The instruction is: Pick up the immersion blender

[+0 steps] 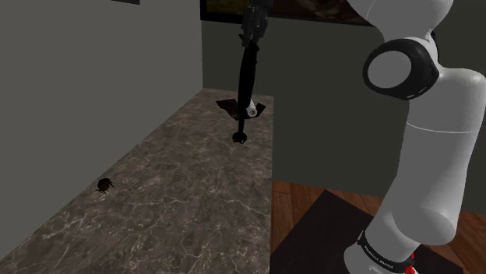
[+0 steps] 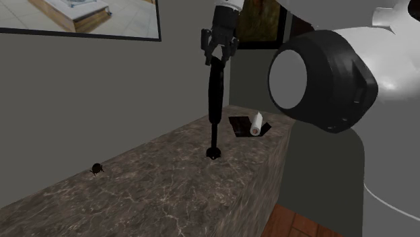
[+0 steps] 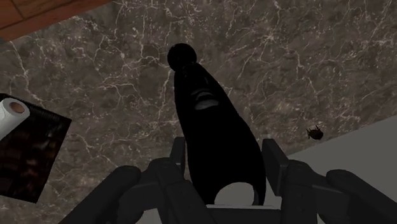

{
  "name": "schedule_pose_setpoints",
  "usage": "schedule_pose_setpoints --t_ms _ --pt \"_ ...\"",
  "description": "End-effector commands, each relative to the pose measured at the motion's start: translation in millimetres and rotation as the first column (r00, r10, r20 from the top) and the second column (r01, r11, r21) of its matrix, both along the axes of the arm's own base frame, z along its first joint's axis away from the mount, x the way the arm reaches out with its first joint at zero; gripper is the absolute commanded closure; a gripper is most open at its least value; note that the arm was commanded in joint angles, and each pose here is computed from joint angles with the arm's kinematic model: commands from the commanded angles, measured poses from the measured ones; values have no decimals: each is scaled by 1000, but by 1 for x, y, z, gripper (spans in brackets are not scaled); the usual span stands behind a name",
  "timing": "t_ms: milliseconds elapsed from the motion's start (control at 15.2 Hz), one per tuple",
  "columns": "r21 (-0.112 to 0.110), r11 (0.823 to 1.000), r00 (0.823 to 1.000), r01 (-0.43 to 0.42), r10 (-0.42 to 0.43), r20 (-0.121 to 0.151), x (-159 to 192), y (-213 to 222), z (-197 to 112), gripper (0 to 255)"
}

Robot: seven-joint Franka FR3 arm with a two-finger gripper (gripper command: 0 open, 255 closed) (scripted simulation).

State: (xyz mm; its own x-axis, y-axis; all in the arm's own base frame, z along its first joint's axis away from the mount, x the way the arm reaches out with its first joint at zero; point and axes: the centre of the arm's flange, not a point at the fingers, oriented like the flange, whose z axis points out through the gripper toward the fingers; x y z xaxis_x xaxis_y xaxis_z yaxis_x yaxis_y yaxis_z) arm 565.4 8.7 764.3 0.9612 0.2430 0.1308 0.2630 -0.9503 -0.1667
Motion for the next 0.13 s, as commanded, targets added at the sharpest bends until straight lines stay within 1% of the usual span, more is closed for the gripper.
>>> schedule_pose_setpoints --t_ms 0,66 --pt "0 1000 1000 -1 1 0 -1 0 5 255" --pt "0 1000 1000 -1 1 0 -1 0 5 255"
